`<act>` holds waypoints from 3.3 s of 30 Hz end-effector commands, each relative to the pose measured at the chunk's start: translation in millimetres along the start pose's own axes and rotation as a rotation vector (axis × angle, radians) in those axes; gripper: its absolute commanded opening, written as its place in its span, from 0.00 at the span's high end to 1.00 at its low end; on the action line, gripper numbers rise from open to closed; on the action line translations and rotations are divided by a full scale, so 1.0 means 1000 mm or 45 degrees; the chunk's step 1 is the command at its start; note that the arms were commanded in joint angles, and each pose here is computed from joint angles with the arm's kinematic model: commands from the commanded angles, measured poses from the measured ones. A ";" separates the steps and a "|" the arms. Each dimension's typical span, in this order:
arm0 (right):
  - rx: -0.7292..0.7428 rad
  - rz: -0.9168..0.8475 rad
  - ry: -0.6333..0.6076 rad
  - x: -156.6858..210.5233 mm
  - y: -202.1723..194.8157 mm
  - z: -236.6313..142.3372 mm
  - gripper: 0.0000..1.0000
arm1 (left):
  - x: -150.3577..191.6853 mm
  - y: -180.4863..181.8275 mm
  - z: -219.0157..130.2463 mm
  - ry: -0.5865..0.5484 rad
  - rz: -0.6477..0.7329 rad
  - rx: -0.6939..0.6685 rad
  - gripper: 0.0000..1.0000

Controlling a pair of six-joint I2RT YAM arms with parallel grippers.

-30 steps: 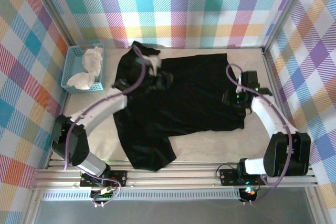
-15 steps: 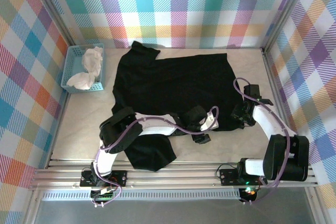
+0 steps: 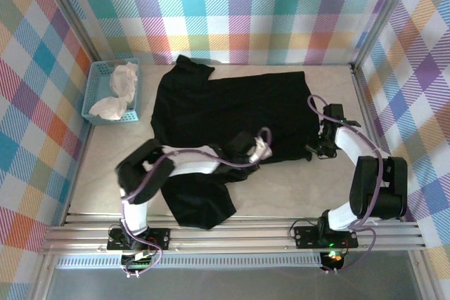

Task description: Fold the inside-out t-shirt

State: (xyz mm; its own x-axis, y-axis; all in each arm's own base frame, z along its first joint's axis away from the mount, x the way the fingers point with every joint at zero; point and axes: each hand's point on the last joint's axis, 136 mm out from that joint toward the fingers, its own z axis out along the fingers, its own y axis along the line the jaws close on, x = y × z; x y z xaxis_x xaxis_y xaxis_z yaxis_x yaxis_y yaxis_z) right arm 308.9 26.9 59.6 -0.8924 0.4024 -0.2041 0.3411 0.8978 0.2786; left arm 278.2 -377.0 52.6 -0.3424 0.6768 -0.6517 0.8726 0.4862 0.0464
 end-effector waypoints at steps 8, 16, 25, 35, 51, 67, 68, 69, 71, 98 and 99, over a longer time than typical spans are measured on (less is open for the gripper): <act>-0.496 -0.296 0.271 0.009 0.137 0.011 0.88 | 0.068 0.031 -0.074 0.010 -0.594 0.092 1.00; 0.029 -0.365 0.095 -0.076 0.105 0.050 0.77 | 0.047 0.018 -0.080 -0.099 -0.677 0.276 1.00; -0.173 -0.442 0.084 0.033 0.101 0.007 0.52 | 0.041 0.023 -0.068 -0.073 -0.718 0.288 1.00; -0.216 -0.441 0.127 0.066 0.129 0.043 0.52 | 0.039 0.025 -0.064 -0.056 -0.703 0.289 1.00; -0.085 -0.425 0.004 0.038 0.128 0.055 0.62 | 0.046 0.026 -0.063 -0.031 -0.694 0.279 1.00; 0.023 -0.511 -0.055 0.021 0.126 0.048 0.81 | 0.050 0.025 -0.059 -0.009 -0.694 0.290 1.00; 0.031 -0.521 -0.065 0.019 0.126 0.047 0.84 | 0.050 0.025 -0.059 -0.008 -0.695 0.290 1.00; 0.036 -0.533 -0.072 0.018 0.127 0.045 0.87 | 0.051 0.025 -0.059 -0.006 -0.696 0.290 1.00; 0.039 -0.573 -0.086 0.013 0.130 0.038 0.91 | 0.050 0.026 -0.060 -0.010 -0.694 0.287 1.00; -0.793 -0.627 0.410 0.054 0.190 -0.024 0.92 | 0.089 0.103 -0.105 -0.131 -1.190 0.009 1.00; -0.767 -0.603 0.413 0.049 0.189 -0.015 0.91 | 0.087 0.101 -0.105 -0.132 -1.183 0.034 1.00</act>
State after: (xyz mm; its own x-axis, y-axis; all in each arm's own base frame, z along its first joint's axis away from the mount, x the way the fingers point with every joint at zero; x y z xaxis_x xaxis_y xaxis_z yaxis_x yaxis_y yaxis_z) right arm 308.0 210.6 123.9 -0.9621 -0.1892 -0.1965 -0.2728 0.6624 0.6977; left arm 303.9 -209.8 78.2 -0.8674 -0.0413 -0.4958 0.2580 0.8147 -0.5193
